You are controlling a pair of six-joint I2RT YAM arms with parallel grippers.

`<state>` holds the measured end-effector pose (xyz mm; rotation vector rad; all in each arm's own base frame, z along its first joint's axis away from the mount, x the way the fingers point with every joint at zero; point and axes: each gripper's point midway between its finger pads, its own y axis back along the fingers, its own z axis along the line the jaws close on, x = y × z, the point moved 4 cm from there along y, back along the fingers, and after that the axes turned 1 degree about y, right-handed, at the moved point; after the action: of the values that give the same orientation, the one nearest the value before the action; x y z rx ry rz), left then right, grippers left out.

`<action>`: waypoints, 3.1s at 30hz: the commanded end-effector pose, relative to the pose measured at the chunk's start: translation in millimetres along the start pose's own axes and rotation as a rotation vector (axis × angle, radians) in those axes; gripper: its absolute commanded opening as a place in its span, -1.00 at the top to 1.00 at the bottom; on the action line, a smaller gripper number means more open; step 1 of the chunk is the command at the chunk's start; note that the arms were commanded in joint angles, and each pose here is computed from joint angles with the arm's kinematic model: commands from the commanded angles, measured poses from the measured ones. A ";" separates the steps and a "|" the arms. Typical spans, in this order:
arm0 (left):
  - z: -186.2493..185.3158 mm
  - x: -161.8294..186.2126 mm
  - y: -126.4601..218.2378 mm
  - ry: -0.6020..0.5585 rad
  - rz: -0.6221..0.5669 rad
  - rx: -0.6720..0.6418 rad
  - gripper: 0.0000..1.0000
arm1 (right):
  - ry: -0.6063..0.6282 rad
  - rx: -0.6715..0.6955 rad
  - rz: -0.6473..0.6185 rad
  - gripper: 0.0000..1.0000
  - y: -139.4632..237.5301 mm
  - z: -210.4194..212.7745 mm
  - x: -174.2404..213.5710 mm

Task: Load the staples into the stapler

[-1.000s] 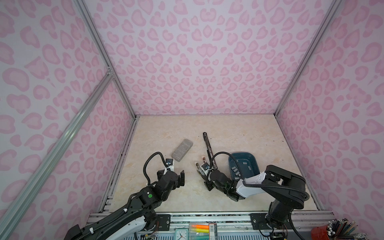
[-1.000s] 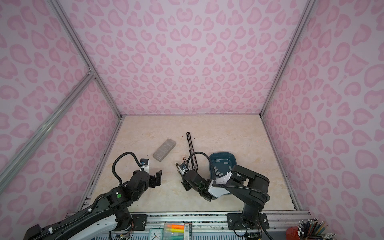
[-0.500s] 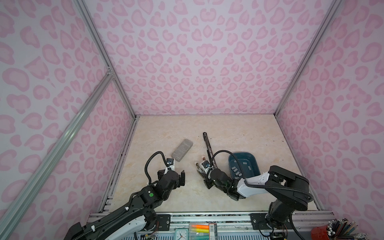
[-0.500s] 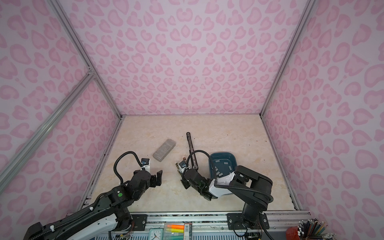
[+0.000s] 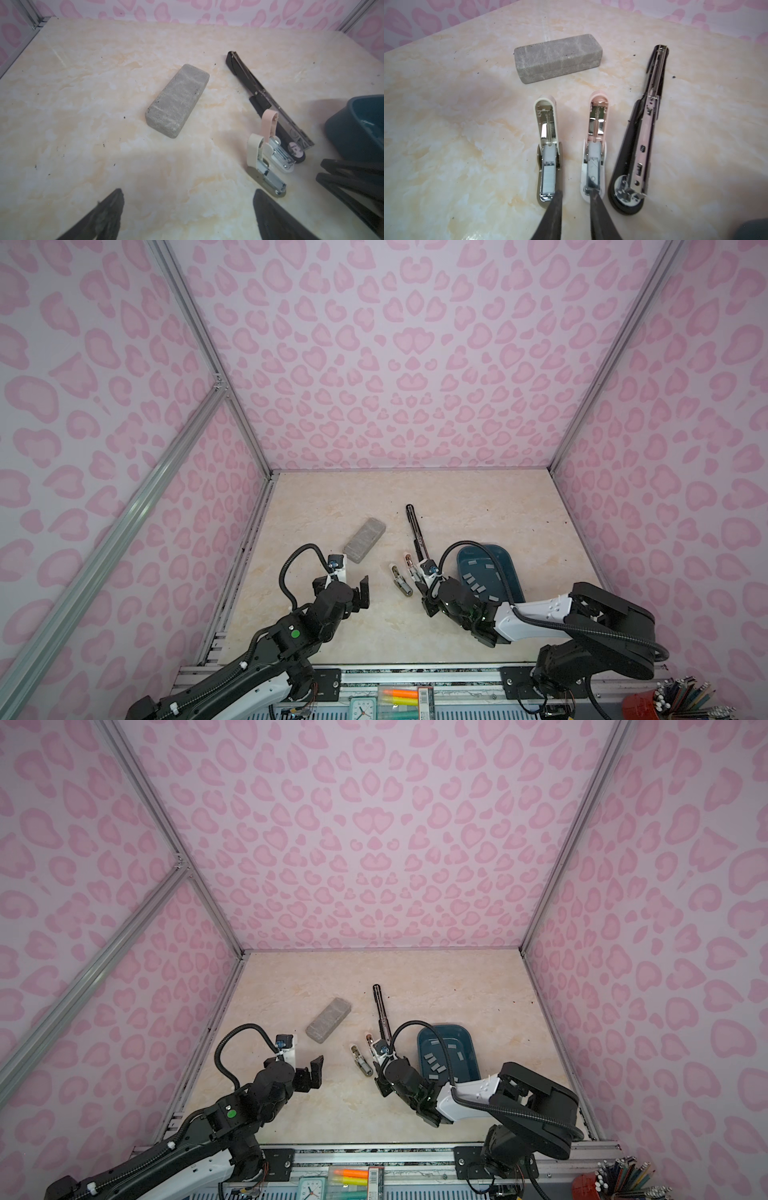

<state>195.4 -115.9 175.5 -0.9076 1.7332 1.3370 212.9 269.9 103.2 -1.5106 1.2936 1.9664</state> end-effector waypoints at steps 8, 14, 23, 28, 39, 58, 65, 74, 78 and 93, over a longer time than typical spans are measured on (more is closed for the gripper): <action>-31.6 -140.5 38.7 0.067 -0.379 0.049 -0.96 | -0.262 0.398 0.007 0.53 47.0 -51.7 -56.5; -24.7 -134.6 21.8 0.088 -0.457 0.113 -0.96 | -0.338 0.512 0.041 0.54 66.6 -75.5 -104.1; 6.9 -101.7 -51.4 -0.095 -0.310 -0.040 -0.96 | -0.378 0.708 0.232 0.61 72.1 -159.0 -82.4; -11.2 -105.6 -66.9 -0.152 -0.287 0.102 -0.96 | -0.365 0.658 0.090 0.38 87.7 -163.7 -82.1; 10.4 -117.4 -94.9 -0.080 -0.227 0.111 -0.96 | -0.486 0.604 0.321 0.56 73.1 -160.0 -19.2; 7.5 -112.3 -96.7 -0.086 -0.205 0.140 -0.96 | -0.740 0.535 0.492 0.52 74.8 -135.2 67.0; 5.1 -112.1 -99.2 -0.087 -0.196 0.156 -0.96 | -0.717 0.499 0.492 0.40 72.3 -132.1 69.6; 4.2 -111.2 -98.4 -0.084 -0.195 0.165 -0.96 | -0.654 0.509 0.554 0.26 68.2 -123.5 81.4; 4.1 -110.3 -100.6 -0.083 -0.187 0.165 -0.96 | -0.625 0.547 0.597 0.22 68.7 -125.2 87.2; 3.7 -110.1 -99.0 -0.080 -0.188 0.170 -0.96 | -0.594 0.730 0.656 0.43 84.6 -152.7 95.9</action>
<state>331.7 -121.5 217.4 -0.8605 1.6461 1.1126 212.7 90.1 55.0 -0.1668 1.9536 1.7588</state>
